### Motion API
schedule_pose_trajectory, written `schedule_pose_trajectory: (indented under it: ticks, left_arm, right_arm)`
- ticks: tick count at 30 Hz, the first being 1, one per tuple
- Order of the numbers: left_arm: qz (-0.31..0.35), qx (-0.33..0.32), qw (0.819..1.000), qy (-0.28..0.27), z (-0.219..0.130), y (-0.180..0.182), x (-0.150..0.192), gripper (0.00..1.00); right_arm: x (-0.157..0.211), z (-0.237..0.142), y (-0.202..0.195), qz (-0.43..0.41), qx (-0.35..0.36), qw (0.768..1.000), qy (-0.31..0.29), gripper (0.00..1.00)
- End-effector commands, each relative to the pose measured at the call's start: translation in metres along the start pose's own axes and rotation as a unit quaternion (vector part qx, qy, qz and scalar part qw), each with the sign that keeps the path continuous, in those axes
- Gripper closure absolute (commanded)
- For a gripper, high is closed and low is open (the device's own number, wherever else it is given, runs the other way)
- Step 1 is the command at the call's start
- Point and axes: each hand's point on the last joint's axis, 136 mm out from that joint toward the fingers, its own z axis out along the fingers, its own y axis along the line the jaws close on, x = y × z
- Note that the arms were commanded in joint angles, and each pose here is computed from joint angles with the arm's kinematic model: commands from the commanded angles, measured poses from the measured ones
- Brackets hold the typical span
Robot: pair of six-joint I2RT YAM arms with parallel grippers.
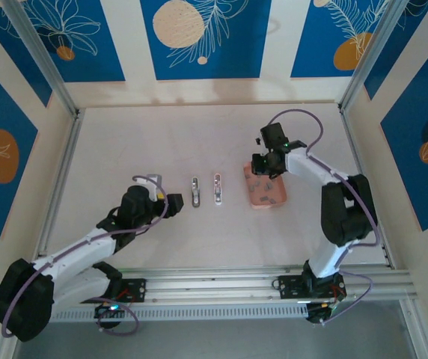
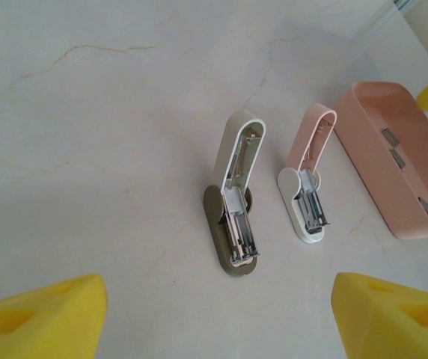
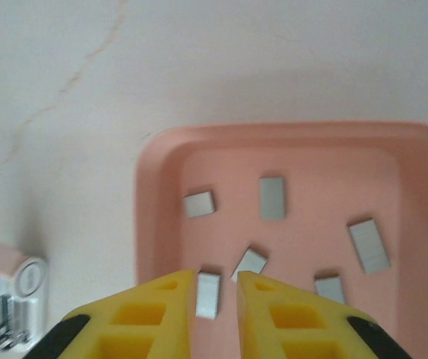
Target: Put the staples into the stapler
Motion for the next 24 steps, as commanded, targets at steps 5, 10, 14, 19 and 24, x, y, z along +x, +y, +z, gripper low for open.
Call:
schedule_pose_trajectory:
  ticks: [5,10,14,19,24]
  left_arm:
    - [0.006,-0.009,1.000,-0.008,-0.003,0.006,-0.001,0.21]
    - [0.003,-0.010,1.000,-0.009,-0.003,0.007,0.000,0.21]
    - [0.003,-0.011,1.000,-0.009,-0.003,0.008,0.000,0.21]
    - [0.003,-0.012,1.000,-0.010,-0.003,0.008,-0.001,0.21]
    - [0.003,-0.014,1.000,-0.008,-0.001,0.008,-0.001,0.21]
  right_arm:
    - [0.003,0.008,-0.008,-0.009,0.039,0.999,0.030,0.67]
    - [0.000,0.026,-0.020,-0.018,0.062,0.997,0.043,0.60]
    - [-0.002,0.040,-0.025,-0.025,0.065,0.996,0.054,0.60]
    - [-0.003,0.053,-0.031,-0.018,0.063,0.996,0.066,0.61]
    - [-0.005,0.063,-0.031,-0.014,0.052,0.996,0.075,0.62]
